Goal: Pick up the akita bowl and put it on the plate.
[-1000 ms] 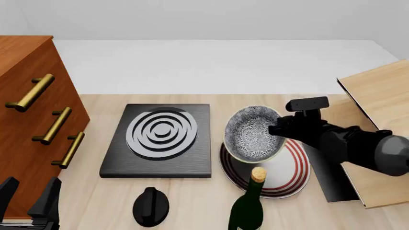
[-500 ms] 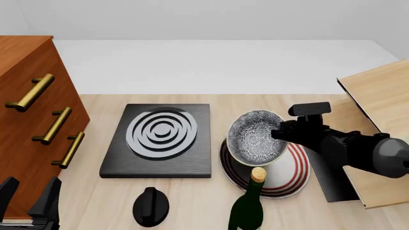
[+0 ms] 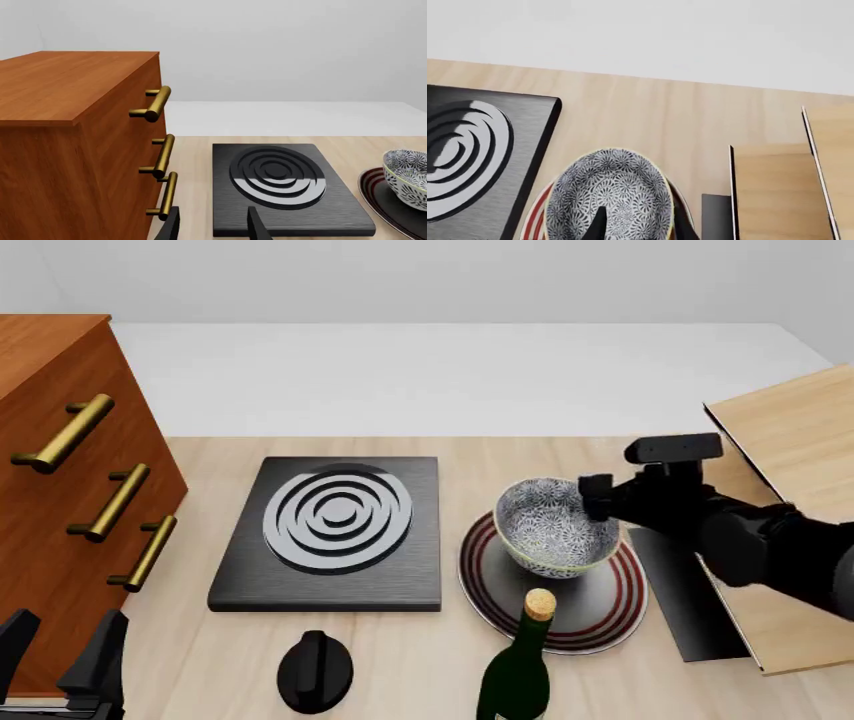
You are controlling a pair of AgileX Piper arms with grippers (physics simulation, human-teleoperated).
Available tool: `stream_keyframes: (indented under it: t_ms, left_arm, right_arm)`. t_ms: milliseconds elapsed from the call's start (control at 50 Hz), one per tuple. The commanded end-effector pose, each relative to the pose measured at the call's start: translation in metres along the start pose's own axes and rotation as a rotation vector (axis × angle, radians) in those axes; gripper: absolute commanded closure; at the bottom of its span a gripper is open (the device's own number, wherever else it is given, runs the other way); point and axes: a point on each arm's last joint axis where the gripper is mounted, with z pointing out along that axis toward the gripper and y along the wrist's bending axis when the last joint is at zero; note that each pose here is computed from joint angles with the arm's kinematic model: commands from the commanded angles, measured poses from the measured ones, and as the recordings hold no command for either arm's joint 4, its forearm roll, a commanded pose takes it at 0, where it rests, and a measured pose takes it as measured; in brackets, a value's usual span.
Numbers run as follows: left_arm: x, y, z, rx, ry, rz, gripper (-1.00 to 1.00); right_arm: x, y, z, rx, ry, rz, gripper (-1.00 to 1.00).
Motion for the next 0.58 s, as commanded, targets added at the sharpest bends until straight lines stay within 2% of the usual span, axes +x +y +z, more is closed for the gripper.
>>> stream_keyframes:
  t_ms: [20, 320, 360, 460, 580]
  left_arm:
    - [0.000, 0.000, 0.000, 0.001, 0.000, 0.000, -1.00]
    - [0.001, 0.000, 0.000, 0.001, -0.001, 0.001, -1.00]
    - [0.000, 0.000, 0.000, 0.001, -0.003, 0.002, -1.00]
    - [-0.002, 0.000, -0.001, -0.003, -0.029, 0.024, -1.00]
    - [-0.002, 0.001, -0.001, -0.020, -0.024, 0.021, -1.00]
  right_arm:
    - [-0.024, -0.001, -0.048, 0.004, -0.087, -0.034, -1.00]
    - [-0.033, -0.005, -0.092, 0.025, -0.162, -0.067, -1.00]
    - [-0.033, -0.010, -0.103, 0.048, -0.189, -0.082, -1.00]
    - [-0.026, -0.015, -0.120, 0.077, -0.225, -0.104, -1.00]
    - [-0.015, -0.012, -0.144, 0.073, -0.254, -0.094, -1.00]
